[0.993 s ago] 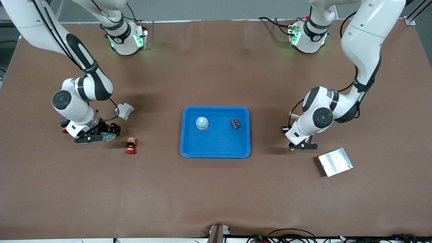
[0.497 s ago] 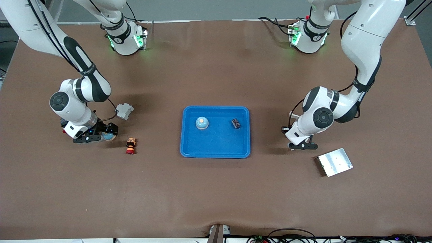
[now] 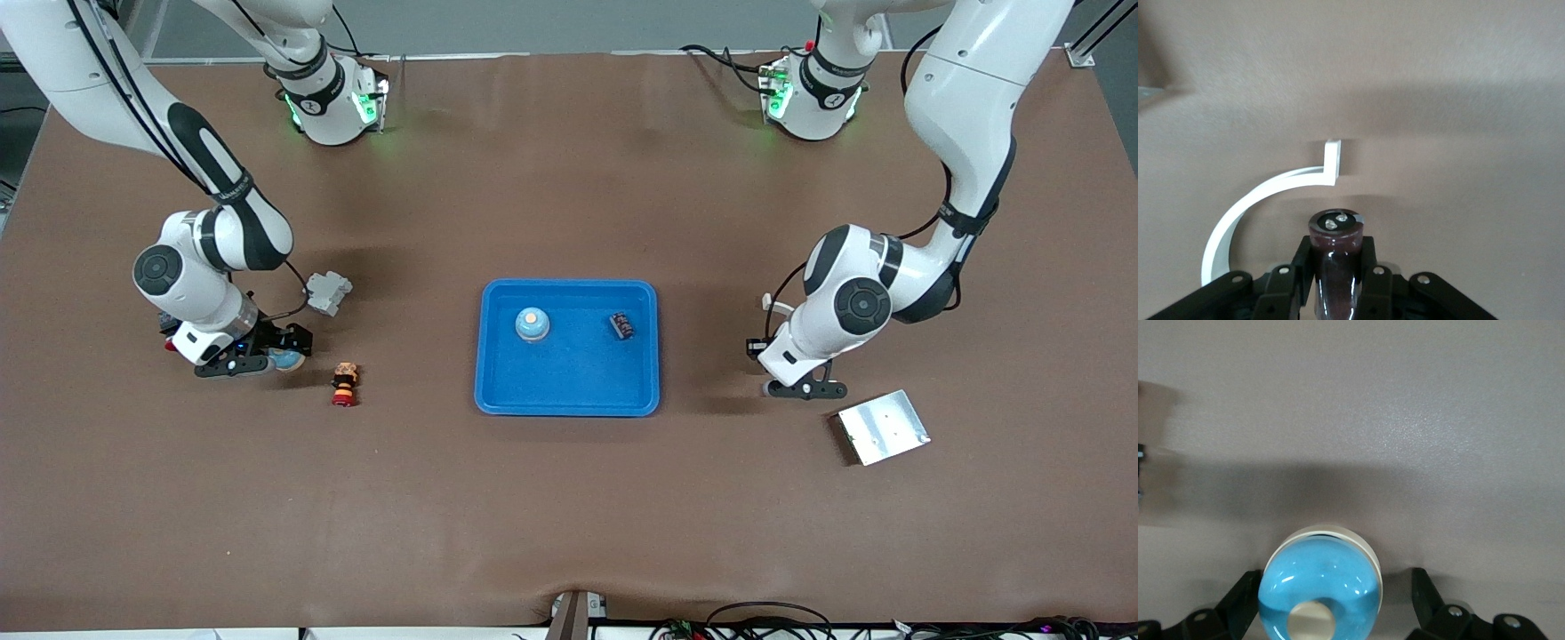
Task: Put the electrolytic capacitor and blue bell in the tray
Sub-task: 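Grasp the capacitor with the left gripper while the right gripper grasps the bell, then carry the second capacitor and bell over the blue tray with both grippers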
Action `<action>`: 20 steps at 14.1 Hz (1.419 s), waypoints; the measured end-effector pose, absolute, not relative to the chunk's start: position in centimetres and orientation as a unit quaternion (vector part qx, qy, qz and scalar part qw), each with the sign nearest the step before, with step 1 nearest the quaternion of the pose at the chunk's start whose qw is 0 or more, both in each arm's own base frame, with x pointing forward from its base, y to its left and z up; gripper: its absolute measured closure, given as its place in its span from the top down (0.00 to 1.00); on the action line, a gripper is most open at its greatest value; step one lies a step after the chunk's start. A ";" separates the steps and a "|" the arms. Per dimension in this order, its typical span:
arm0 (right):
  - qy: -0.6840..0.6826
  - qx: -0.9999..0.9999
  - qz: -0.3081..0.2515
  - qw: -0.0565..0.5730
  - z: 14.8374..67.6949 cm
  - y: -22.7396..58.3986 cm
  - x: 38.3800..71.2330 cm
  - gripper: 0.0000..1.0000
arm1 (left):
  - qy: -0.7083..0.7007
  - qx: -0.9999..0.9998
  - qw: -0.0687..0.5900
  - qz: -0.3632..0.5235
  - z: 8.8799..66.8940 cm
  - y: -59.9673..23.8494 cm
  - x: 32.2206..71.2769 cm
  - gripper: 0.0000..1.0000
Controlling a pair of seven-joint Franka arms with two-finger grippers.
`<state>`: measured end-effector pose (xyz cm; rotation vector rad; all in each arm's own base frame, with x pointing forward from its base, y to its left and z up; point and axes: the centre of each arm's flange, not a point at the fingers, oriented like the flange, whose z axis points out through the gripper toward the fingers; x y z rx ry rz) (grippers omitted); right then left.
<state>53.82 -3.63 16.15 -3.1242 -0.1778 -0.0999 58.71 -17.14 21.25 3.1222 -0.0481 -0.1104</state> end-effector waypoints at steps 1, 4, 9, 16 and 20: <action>-0.057 -0.998 -0.033 0.005 16.2 -3.7 53.9 0.93 | -0.010 0.999 0.009 -0.030 21.8 -17.2 58.9 0.31; -0.058 -0.998 -0.036 0.005 16.6 -3.5 54.0 0.69 | 0.011 1.000 0.016 -0.013 23.9 -18.4 59.4 0.31; -0.052 -0.998 -0.028 0.016 17.4 -0.5 54.4 0.69 | 0.069 0.997 0.043 0.000 27.2 -21.0 60.2 0.31; 0.029 -0.999 0.019 0.026 25.7 12.5 56.1 0.69 | 0.177 0.982 0.059 -0.001 31.7 -29.1 59.5 0.31; 0.066 -0.997 0.009 0.036 28.5 17.0 56.6 0.69 | 0.221 0.973 0.072 0.001 32.8 -33.7 58.5 0.31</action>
